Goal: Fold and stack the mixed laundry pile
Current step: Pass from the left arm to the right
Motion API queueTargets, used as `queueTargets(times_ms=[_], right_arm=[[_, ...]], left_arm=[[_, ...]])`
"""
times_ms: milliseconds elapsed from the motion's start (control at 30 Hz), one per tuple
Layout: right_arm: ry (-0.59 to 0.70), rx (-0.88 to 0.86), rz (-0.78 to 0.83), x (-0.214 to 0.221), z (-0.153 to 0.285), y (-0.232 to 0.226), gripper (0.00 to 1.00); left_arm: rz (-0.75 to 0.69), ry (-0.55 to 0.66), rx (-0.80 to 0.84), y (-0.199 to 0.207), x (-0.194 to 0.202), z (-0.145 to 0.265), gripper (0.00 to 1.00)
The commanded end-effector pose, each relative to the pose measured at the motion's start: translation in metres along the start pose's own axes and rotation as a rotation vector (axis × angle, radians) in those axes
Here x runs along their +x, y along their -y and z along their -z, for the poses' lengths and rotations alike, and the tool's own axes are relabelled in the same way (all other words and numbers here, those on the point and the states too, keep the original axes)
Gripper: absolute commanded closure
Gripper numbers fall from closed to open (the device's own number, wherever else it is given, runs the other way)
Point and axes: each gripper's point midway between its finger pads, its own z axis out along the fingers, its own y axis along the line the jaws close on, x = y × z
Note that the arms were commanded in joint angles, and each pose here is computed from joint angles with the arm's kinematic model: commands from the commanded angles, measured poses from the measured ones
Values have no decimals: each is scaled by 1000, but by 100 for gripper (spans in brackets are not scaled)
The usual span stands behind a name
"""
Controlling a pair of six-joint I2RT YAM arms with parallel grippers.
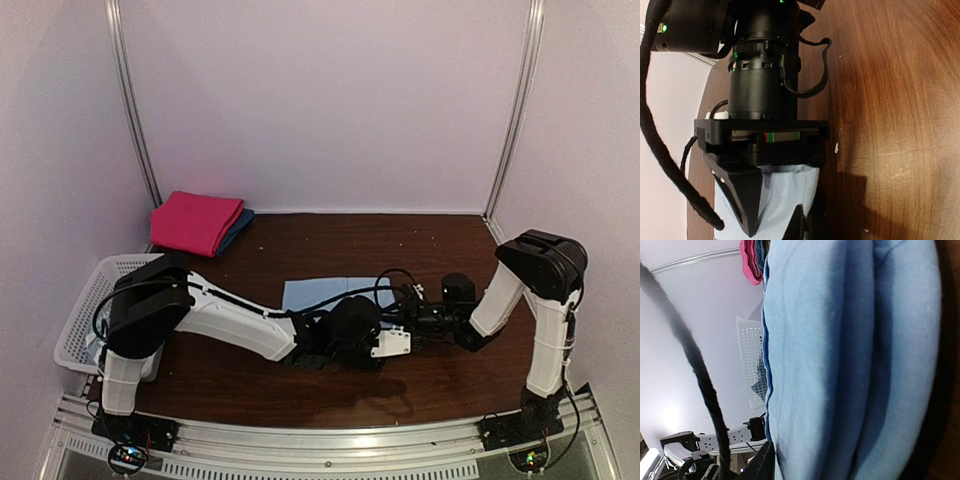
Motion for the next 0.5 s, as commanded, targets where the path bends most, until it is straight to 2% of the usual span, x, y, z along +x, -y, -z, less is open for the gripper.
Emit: queueTargets(times_ms=[0,133,333,467], right_arm=[[-11,-51,35,-5,-9,-15,59],[-26,-46,42,-8,-14,-14,61],[-48,-42,37,-7,-17,-12,73],[-58,-28,35,-3,-16,-9,93]], left_arm=[[21,97,-38,-18,-25,13,100],[18,105,-32,-17,-25,16,100],[7,109,-26,-14,-23,20,100],[7,114,-25,-14,-22,24,100]])
